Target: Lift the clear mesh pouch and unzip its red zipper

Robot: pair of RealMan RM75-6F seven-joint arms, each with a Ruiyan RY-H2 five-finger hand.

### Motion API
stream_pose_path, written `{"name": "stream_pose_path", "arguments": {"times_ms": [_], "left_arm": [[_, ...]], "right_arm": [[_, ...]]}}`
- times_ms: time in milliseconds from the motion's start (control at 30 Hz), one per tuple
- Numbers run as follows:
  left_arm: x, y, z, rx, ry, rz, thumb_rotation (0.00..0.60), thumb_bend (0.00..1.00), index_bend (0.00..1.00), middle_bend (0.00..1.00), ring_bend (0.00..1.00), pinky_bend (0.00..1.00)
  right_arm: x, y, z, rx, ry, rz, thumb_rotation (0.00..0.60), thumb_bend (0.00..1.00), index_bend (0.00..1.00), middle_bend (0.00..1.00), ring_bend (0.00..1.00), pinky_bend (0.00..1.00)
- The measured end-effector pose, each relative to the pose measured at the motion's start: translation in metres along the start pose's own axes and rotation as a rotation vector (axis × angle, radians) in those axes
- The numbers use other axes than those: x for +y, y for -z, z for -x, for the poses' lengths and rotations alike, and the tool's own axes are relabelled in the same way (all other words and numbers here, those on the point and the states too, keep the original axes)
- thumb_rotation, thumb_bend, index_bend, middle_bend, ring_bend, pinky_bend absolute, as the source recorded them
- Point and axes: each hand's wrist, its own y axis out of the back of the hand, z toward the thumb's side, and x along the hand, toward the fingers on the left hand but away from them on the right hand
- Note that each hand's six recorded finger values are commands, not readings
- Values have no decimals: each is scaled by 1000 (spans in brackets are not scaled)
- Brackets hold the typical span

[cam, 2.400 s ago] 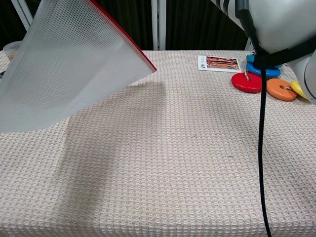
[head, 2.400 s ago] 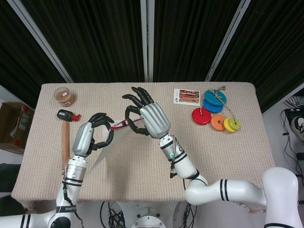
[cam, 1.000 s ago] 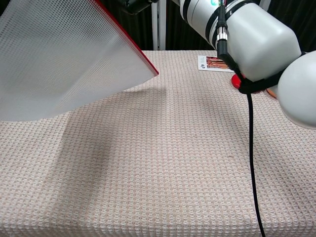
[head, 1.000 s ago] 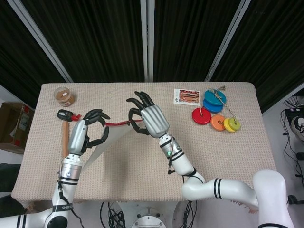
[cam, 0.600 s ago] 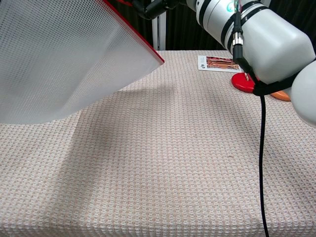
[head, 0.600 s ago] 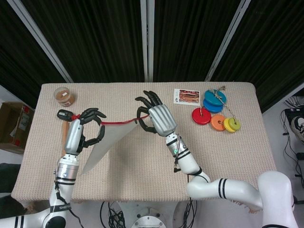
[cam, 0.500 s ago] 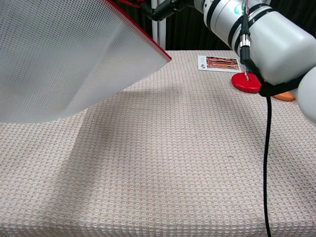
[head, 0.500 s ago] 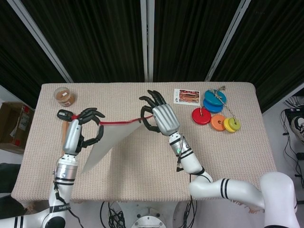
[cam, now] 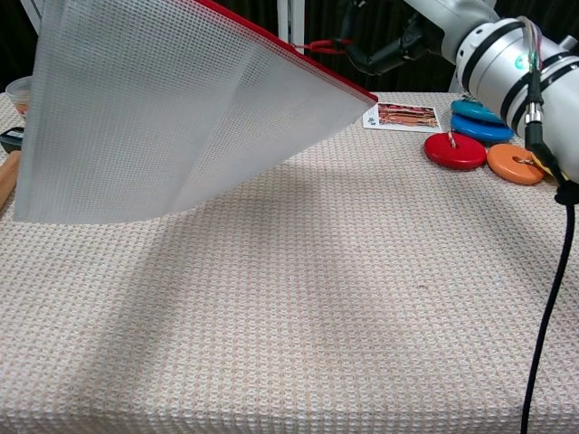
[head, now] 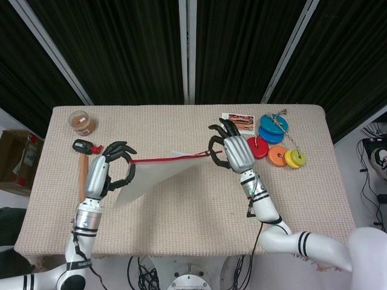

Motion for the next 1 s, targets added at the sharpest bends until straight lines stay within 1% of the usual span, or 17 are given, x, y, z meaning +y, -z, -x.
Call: {"name": "stream_pose_path", "arguments": {"times_ms": [133,300,467,567,800,1000], "left_arm": [[-6,7,1,5,12,-3,585,544,672,381,207,342],[-6,12,2,2,10,-5,585,546,672,380,207,341],[-4,17,3,-12,-8,9,584,549,672,380,207,341],[-1,23,5,-22,-24,0,585,549,672,380,207,339],[-1,30,6,-24,-28,-22,584,549,672,378,207,336],[-4,28,6,-33,-20,-5,585,549,672,377,207,333]], "right_arm": [[-3,18,-10,-25,-17,-22,600,581,759,186,0,0],[-2,37,-20,-51,-23,-41,600,581,759,186,0,0],[1,57,-32,-83,-24,-66,600,582,758,186,0,0],[3,70,-38,-107,-23,-75,600,582,758,186,0,0],[6,91,-47,-149,-18,-90,600,583,759,186,0,0],[6,105,-53,-183,-14,-87,600,583,759,186,0,0]]}}
